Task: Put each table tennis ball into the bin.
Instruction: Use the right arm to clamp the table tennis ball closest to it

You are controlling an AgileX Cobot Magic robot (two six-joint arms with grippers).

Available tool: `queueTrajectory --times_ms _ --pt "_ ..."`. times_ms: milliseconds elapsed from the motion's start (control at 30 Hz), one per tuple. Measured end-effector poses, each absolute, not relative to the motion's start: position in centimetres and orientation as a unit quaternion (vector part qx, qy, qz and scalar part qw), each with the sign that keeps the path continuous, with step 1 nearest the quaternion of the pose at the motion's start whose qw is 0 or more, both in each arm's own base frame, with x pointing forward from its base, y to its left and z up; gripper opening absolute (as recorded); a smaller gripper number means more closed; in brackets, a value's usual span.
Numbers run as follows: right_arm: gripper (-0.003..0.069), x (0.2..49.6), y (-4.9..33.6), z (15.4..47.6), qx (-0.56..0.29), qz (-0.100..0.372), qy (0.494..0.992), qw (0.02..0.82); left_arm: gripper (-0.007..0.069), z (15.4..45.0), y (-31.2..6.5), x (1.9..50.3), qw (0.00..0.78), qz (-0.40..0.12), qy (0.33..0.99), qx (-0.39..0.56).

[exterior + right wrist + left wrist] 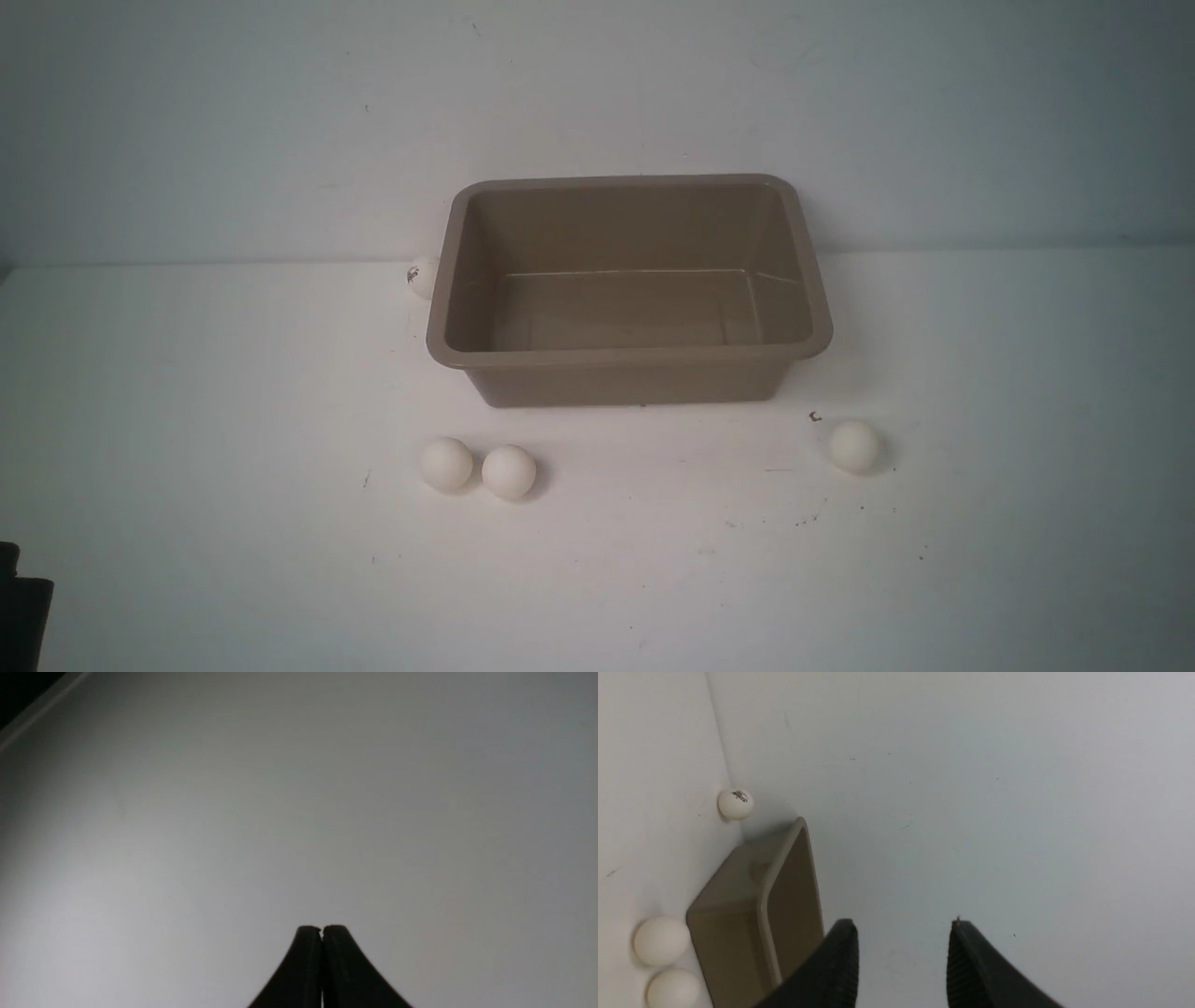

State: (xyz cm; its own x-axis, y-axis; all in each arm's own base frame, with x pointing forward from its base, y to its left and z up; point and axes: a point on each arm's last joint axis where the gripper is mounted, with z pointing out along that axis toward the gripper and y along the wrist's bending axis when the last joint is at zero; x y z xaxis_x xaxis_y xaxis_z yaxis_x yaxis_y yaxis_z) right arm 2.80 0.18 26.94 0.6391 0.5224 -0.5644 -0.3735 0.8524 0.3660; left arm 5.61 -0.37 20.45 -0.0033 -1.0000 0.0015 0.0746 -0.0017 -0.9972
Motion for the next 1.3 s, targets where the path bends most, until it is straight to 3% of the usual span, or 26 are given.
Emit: queueTrajectory --times_ms 133,333,400,500,667,867,1033,1067,1100,1300 --pt "-0.0008 2.7 1.3 29.9 0.049 0.216 0.415 0.883 0.0247 20.5 -0.4 5.6 0.515 -0.523 0.479 -0.481" --pt "-0.0008 3.2 0.5 36.4 0.083 0.131 0.505 0.849 0.0247 20.5 -0.4 5.6 0.534 -0.505 0.498 -0.461" --pt "-0.0008 4.4 0.2 38.5 0.075 0.094 0.525 0.842 0.0247 21.0 -0.5 5.5 0.574 -0.466 0.531 -0.414" --pt "-0.0008 7.0 -0.1 40.3 0.061 0.061 0.557 0.826 0.0247 24.4 -1.0 4.8 0.669 -0.381 0.573 -0.280" --pt "-0.0008 12.5 0.1 40.5 0.040 0.088 0.615 0.782 0.0247 31.8 -1.5 3.5 0.774 -0.248 0.571 -0.110" --pt "-0.0008 17.2 3.3 37.6 -0.042 0.172 0.698 0.694 0.0247 37.3 -2.4 7.3 0.756 -0.193 0.626 0.009" --pt "-0.0008 19.9 7.6 34.4 -0.164 0.254 0.762 0.573 0.0247 38.0 -3.1 13.6 0.658 -0.190 0.722 0.098" --pt "-0.0008 20.3 7.9 34.0 -0.170 0.260 0.768 0.560 0.0247 37.6 -3.1 14.6 0.646 -0.168 0.740 0.079" --pt "-0.0008 20.8 8.3 33.4 -0.176 0.268 0.776 0.543 0.0247 37.1 -3.2 16.0 0.608 -0.201 0.761 0.104" --pt "-0.0008 22.3 8.6 31.7 -0.192 0.259 0.795 0.514 0.0247 33.2 -2.6 20.4 0.461 -0.189 0.858 0.123"
